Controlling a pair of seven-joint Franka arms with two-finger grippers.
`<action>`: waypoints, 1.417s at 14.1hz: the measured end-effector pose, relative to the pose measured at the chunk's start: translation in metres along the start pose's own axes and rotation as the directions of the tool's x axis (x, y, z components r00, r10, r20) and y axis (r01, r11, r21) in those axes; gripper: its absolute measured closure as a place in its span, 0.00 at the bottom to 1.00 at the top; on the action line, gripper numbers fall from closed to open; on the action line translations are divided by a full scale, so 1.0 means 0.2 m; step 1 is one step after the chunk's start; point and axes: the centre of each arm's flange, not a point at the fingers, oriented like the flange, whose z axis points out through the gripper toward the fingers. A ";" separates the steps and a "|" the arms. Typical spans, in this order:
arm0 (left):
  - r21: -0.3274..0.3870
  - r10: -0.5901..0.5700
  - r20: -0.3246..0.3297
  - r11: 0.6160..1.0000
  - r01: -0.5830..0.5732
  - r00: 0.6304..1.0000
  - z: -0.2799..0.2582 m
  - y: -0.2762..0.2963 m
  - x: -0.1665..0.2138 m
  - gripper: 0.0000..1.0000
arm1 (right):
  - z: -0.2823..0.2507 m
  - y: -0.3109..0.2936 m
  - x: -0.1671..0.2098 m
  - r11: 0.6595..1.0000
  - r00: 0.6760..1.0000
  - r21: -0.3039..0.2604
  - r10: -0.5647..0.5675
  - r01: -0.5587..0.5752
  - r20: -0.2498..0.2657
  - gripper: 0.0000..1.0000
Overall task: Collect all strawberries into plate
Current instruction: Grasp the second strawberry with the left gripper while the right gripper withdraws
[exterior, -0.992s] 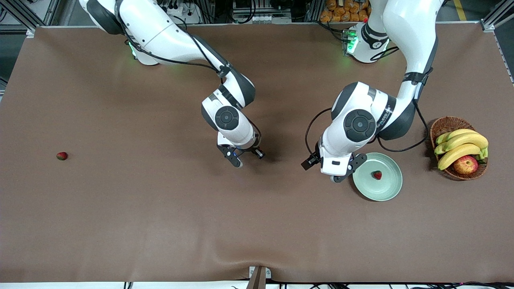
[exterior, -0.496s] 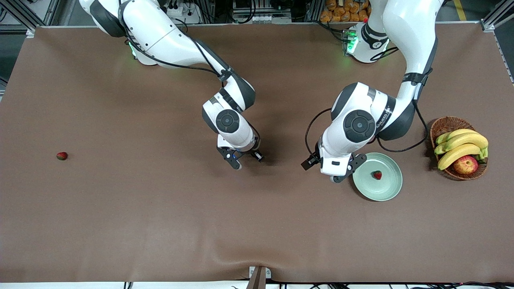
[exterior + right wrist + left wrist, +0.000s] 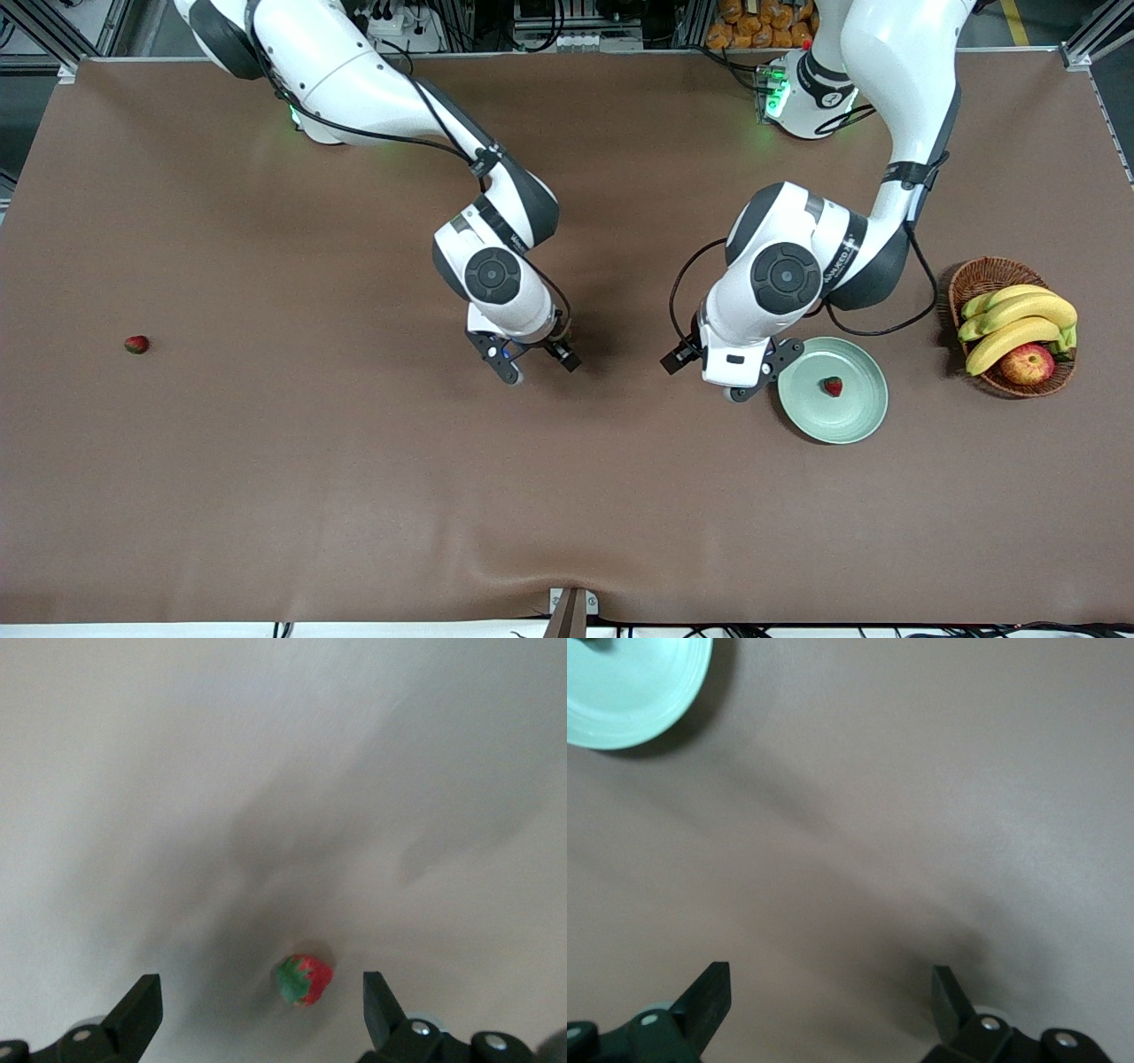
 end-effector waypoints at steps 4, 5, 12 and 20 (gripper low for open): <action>0.007 -0.012 0.006 1.000 0.011 1.000 0.12 0.10 -0.15 0.00 | -0.18 0.00 0.31 0.999 1.000 -0.032 0.029 -0.029 0.008 0.00; 0.004 -0.008 0.007 1.000 0.008 1.000 0.15 0.14 -0.18 0.00 | -0.22 0.00 0.39 0.999 1.000 -0.034 0.019 -0.018 0.010 0.00; -0.112 0.018 -0.013 0.993 -0.020 1.000 0.45 0.42 -0.57 0.00 | -0.62 0.18 0.91 0.993 0.994 -0.064 -0.099 0.101 0.035 0.00; -0.130 0.243 -0.060 0.960 -0.249 0.968 0.75 0.50 -0.76 0.00 | -0.96 0.47 1.32 0.950 0.953 -0.091 -0.291 0.298 0.088 0.00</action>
